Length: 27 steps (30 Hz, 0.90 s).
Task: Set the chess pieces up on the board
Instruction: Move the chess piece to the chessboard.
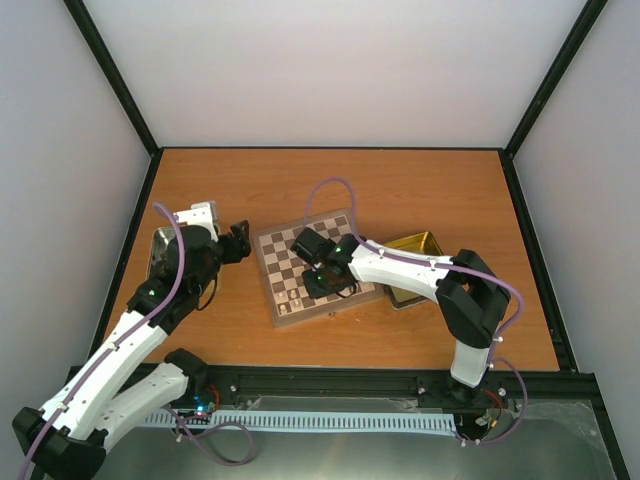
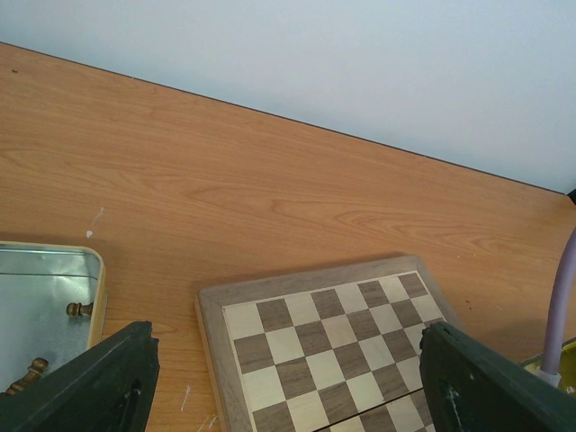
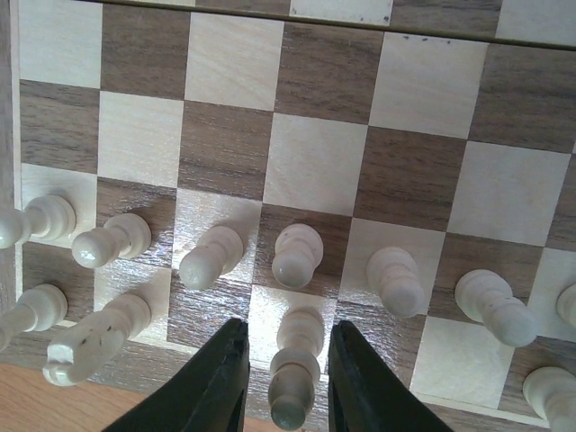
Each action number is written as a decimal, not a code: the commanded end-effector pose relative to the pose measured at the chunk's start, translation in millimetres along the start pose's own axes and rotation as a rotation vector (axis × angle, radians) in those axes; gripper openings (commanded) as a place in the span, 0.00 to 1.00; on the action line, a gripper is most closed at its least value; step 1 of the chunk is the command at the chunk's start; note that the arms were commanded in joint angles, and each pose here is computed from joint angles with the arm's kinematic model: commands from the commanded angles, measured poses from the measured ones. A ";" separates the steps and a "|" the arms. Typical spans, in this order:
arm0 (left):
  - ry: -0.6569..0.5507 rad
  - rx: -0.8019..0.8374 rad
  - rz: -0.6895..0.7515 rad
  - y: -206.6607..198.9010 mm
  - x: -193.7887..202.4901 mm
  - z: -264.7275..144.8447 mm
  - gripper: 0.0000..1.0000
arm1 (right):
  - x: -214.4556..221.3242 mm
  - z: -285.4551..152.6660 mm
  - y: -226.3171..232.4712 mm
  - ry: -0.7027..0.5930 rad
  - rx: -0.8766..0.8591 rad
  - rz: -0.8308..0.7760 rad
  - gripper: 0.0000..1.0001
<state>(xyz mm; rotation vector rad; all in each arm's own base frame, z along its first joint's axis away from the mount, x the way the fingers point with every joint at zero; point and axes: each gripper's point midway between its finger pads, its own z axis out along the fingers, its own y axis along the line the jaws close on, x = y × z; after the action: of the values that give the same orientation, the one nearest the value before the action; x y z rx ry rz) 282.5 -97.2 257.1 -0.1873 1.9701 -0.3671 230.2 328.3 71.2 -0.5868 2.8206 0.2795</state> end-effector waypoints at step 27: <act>-0.027 0.015 -0.025 -3.9 -6.8 -1.6 0.80 | 5.8 9.2 18.6 0.050 -0.016 -0.050 0.16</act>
<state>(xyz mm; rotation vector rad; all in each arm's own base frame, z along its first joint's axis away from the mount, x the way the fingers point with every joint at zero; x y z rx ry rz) 282.5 -97.2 256.2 -0.1936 1.9714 -0.3705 218.2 338.5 61.4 -0.6651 2.8649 0.2837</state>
